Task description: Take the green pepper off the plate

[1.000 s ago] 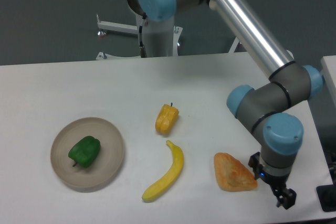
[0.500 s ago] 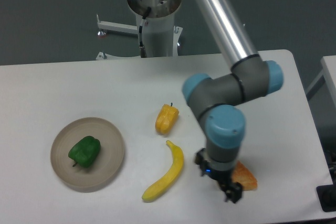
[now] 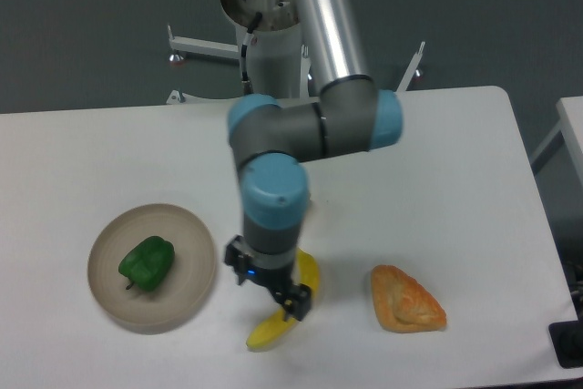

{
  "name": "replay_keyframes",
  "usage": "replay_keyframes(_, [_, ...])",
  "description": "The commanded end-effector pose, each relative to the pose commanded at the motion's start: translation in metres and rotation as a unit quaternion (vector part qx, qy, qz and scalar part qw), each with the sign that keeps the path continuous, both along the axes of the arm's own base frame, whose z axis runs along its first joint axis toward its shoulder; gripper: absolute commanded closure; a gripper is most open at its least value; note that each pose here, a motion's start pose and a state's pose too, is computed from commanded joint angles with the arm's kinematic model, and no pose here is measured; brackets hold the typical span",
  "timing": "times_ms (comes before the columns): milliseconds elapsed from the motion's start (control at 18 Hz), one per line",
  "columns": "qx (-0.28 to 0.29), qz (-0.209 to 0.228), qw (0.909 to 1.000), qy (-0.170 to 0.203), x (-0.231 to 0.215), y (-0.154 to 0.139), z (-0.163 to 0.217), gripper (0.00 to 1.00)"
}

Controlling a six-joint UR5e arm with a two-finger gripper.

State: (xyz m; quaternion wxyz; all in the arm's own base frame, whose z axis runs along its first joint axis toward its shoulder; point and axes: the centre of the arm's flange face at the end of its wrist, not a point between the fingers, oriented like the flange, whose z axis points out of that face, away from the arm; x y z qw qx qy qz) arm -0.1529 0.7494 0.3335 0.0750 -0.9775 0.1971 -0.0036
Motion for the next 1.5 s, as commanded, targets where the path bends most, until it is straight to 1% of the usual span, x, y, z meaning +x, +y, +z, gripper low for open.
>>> replay_keyframes(111, [-0.007,-0.012,0.9999,-0.001,0.025,-0.005,-0.001,0.00])
replay_keyframes(167, [-0.010,-0.009,0.9999,-0.004,0.036,-0.008,-0.002,0.00])
replay_keyframes(333, [-0.026,0.027,0.9992,-0.012,0.058,-0.014,-0.015,0.00])
replay_keyframes(500, [-0.028,0.041,0.9986,-0.016,0.080,-0.019,-0.015,0.00])
replay_keyframes(722, [-0.011,0.075,0.9969,-0.018,0.087,-0.024,-0.029,0.00])
replay_keyframes(778, [-0.005,0.077,0.9969,-0.017,0.088,-0.024,-0.032,0.00])
replay_keyframes(833, [-0.012,0.110,0.9935,-0.028,0.111,-0.025,-0.049,0.00])
replay_keyframes(1500, [-0.013,0.111,0.9932,-0.032,0.116,-0.021,-0.055,0.00])
